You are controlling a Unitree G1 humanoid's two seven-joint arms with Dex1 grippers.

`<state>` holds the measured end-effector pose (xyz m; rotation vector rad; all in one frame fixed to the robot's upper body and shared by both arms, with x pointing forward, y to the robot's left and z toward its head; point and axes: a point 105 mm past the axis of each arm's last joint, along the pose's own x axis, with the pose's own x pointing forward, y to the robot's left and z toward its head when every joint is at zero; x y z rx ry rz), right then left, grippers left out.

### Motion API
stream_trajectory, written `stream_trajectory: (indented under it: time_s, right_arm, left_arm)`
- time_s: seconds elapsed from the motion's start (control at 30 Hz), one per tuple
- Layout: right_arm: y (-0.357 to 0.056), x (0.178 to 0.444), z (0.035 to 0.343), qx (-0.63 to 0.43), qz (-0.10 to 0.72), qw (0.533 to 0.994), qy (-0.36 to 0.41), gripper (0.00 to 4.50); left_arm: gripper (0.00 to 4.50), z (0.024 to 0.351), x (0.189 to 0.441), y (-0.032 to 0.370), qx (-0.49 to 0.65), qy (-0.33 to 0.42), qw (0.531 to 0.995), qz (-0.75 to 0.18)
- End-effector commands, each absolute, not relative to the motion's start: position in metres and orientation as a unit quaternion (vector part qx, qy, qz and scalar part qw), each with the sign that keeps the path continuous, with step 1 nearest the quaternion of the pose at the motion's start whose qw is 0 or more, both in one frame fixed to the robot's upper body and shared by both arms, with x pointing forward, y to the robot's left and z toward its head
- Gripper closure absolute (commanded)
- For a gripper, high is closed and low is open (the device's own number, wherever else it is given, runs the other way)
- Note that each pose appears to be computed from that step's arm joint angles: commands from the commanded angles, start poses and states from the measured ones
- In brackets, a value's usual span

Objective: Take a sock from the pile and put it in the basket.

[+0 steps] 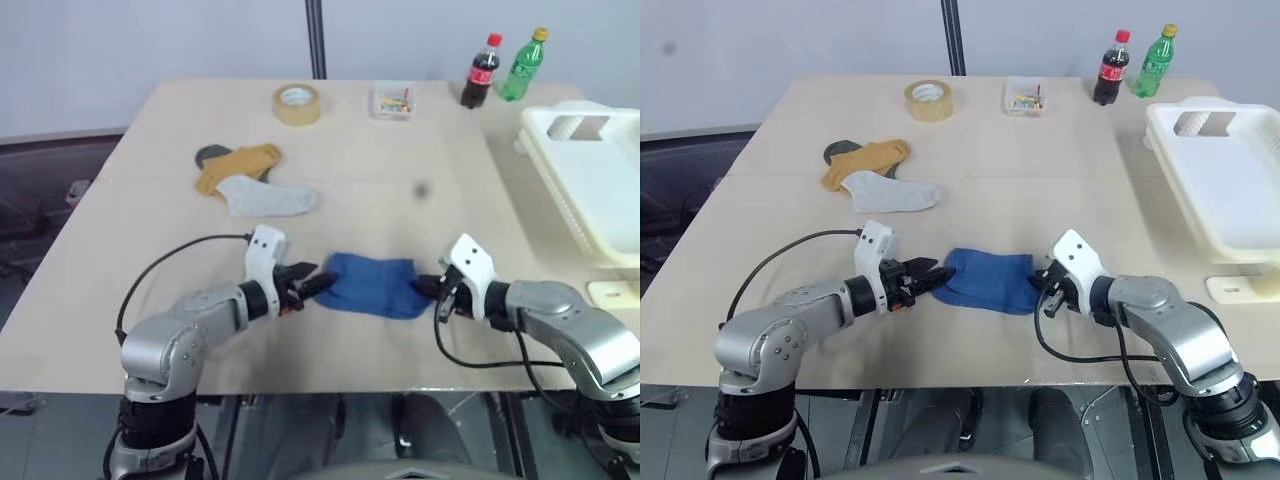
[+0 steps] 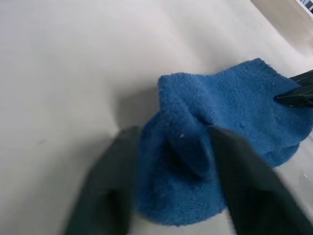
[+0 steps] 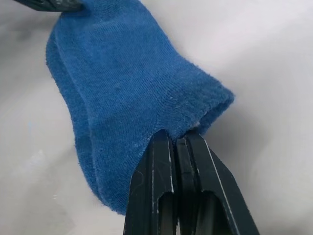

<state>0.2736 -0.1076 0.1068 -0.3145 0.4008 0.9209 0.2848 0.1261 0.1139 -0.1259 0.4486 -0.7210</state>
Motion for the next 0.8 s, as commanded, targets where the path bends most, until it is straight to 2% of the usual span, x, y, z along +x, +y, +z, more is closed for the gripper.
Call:
stream_trajectory:
  time_s: [0.03, 0.1, 0.2, 0.3, 0.33, 0.4, 0.43, 0.47, 0.5, 0.63, 0.8]
  right_arm:
    - [-0.109, 0.271, 0.116, -0.160, 0.456, 0.859, 0.168, 4.19]
    - [-0.111, 0.273, 0.128, -0.177, 0.455, 0.862, 0.137, 3.74]
    - [-0.113, 0.269, 0.143, -0.195, 0.465, 0.858, 0.101, 2.45]
    - [-0.113, 0.265, 0.152, -0.198, 0.485, 0.848, 0.082, 2.45]
    - [-0.112, 0.264, 0.153, -0.192, 0.493, 0.845, 0.080, 2.87]
    - [-0.107, 0.264, 0.153, -0.188, 0.508, 0.838, 0.072, 3.34]
    - [-0.103, 0.264, 0.152, -0.191, 0.516, 0.832, 0.070, 3.99]
    - [-0.098, 0.265, 0.148, -0.196, 0.523, 0.827, 0.068, 4.29]
    - [-0.092, 0.268, 0.144, -0.197, 0.527, 0.824, 0.066, 4.41]
    - [-0.064, 0.285, 0.124, -0.201, 0.539, 0.816, 0.057, 4.41]
    - [-0.053, 0.296, 0.090, -0.233, 0.549, 0.798, 0.084, 4.41]
  left_arm:
    - [0.21, 0.125, 0.281, 0.133, -0.063, 0.198, 0.910, -0.358]
    - [0.00, 0.133, 0.278, 0.141, -0.062, 0.185, 0.910, -0.367]
    - [0.00, 0.138, 0.269, 0.153, -0.057, 0.183, 0.902, -0.387]
    - [0.00, 0.136, 0.263, 0.162, -0.052, 0.201, 0.890, -0.406]
    - [0.00, 0.133, 0.262, 0.163, -0.046, 0.214, 0.882, -0.418]
    - [0.00, 0.126, 0.256, 0.158, -0.045, 0.243, 0.858, -0.450]
    - [0.00, 0.121, 0.257, 0.156, -0.045, 0.257, 0.853, -0.452]
    - [0.00, 0.117, 0.259, 0.156, -0.042, 0.264, 0.852, -0.450]
    - [0.00, 0.114, 0.262, 0.156, -0.047, 0.271, 0.852, -0.446]
    - [0.00, 0.103, 0.266, 0.151, -0.050, 0.295, 0.842, -0.450]
    - [0.00, 0.097, 0.270, 0.144, -0.062, 0.304, 0.833, -0.457]
